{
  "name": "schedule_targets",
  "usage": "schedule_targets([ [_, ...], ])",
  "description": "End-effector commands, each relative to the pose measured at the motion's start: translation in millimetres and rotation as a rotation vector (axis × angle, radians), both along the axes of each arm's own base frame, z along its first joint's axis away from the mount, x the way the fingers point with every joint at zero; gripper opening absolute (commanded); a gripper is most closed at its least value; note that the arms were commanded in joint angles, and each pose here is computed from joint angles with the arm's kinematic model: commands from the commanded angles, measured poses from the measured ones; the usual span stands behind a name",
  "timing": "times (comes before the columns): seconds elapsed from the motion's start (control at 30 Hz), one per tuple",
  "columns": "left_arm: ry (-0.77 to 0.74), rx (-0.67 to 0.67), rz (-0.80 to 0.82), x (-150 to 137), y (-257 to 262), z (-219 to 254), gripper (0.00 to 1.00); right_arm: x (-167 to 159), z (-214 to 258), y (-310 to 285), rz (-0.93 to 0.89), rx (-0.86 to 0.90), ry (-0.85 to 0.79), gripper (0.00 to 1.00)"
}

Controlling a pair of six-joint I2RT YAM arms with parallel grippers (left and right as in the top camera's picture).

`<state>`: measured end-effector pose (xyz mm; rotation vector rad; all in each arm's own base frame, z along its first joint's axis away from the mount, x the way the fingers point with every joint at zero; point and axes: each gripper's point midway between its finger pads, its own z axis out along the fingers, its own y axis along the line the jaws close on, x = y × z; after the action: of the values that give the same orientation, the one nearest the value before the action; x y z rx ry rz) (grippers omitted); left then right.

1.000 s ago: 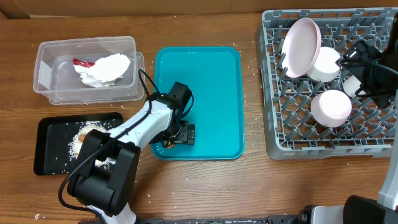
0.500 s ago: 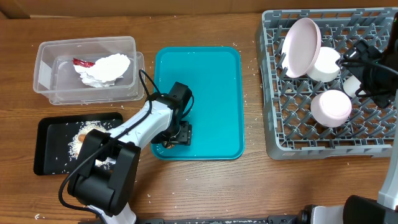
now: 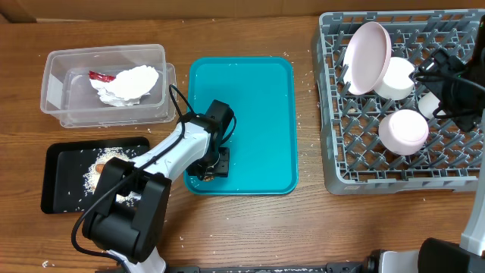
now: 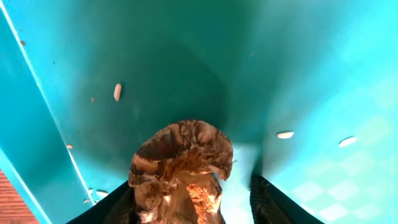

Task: Sort waste into correct bins and load items into the dishwasher

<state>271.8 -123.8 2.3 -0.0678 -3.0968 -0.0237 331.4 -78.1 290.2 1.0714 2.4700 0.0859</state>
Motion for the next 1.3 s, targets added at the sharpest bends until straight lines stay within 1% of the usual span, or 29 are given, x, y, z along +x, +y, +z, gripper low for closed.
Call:
schedule_targets([
  [0.0, -0.01, 0.01, -0.008, 7, 0, 3, 0.53, 0, 5, -2, -0.005, -0.011, -0.014, 1.0],
  [0.3, -0.014, 0.009, -0.001, 14, -4, 18, 0.49, 0, 5, -2, -0.005, -0.011, -0.014, 1.0],
  [0.5, -0.028, 0.002, 0.0, 23, -8, 31, 0.43, 0, 5, -2, -0.005, -0.011, -0.014, 1.0],
  [0.73, -0.029, 0.002, 0.02, 26, -9, 41, 0.43, 0, 5, -2, -0.005, -0.011, -0.014, 1.0],
  [1.0, -0.043, -0.003, 0.039, 36, -9, 71, 0.42, 0, 5, -2, -0.005, -0.011, -0.014, 1.0],
  [1.13, -0.057, -0.01, 0.071, 44, -7, 85, 0.45, 0, 5, -2, -0.005, -0.011, -0.014, 1.0],
  [1.2, -0.072, 0.017, 0.06, 46, -2, 85, 0.49, 0, 5, -2, -0.005, -0.011, -0.014, 1.0],
  [1.27, -0.079, 0.074, 0.059, 45, 9, 80, 0.56, 0, 5, -2, -0.005, -0.011, -0.014, 1.0],
])
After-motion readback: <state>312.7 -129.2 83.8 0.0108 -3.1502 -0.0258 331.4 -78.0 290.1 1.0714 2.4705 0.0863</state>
